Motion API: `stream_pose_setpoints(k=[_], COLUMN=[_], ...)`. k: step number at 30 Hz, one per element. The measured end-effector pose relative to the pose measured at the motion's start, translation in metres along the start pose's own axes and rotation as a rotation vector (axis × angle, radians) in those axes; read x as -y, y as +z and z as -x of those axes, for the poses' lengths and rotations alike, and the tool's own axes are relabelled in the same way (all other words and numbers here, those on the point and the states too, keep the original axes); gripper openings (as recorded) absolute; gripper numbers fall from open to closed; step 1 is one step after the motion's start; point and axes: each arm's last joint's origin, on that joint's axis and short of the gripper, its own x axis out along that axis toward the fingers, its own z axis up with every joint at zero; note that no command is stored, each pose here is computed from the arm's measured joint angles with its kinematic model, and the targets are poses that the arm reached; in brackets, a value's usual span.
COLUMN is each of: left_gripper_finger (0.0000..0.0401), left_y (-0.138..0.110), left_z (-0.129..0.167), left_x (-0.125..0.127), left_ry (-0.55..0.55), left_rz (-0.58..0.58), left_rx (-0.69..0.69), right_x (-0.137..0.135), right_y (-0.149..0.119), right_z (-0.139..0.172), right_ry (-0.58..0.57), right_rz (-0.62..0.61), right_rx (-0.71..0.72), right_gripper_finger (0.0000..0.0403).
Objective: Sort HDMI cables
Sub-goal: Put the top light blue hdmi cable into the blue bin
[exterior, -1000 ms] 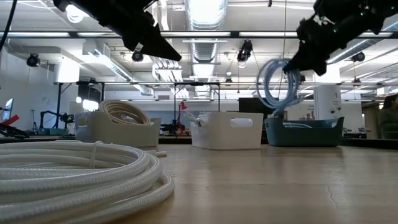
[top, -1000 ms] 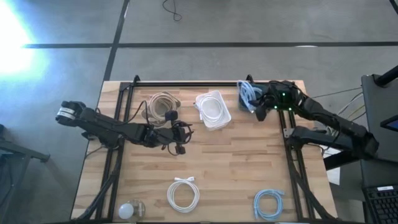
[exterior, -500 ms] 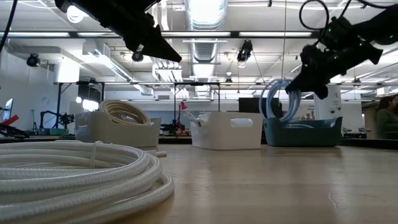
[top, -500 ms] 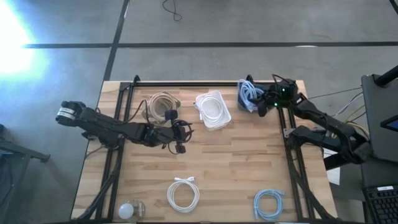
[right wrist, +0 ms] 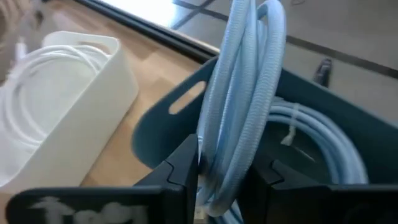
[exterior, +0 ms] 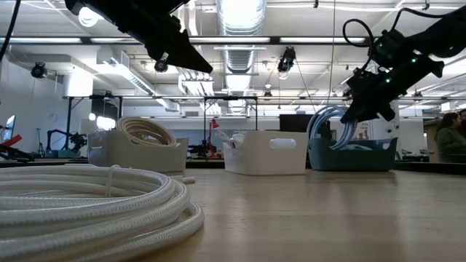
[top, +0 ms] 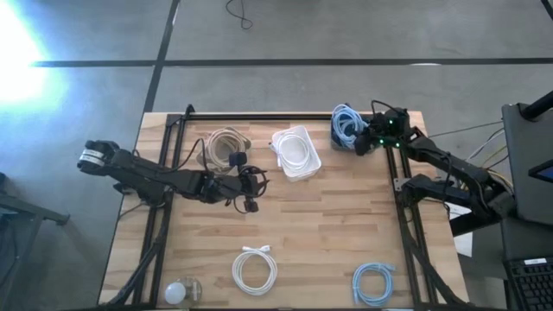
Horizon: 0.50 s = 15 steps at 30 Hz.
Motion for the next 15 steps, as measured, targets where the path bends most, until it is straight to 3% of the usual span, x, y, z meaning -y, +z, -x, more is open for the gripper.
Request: stream_pose_setpoints(k=[15], left_gripper_finger=[0.0147], left_y=[0.0], left_z=[0.0], left_x=[0.0], left_ry=[0.0], left_rz=[0.001], left_rx=[0.0], right_x=[0.001], right_y=[0.019], right_z=[0.007], right_ry=[-0.123], right_rz=[0.008], right_rx=[0.058], right_gripper_finger=[0.0181])
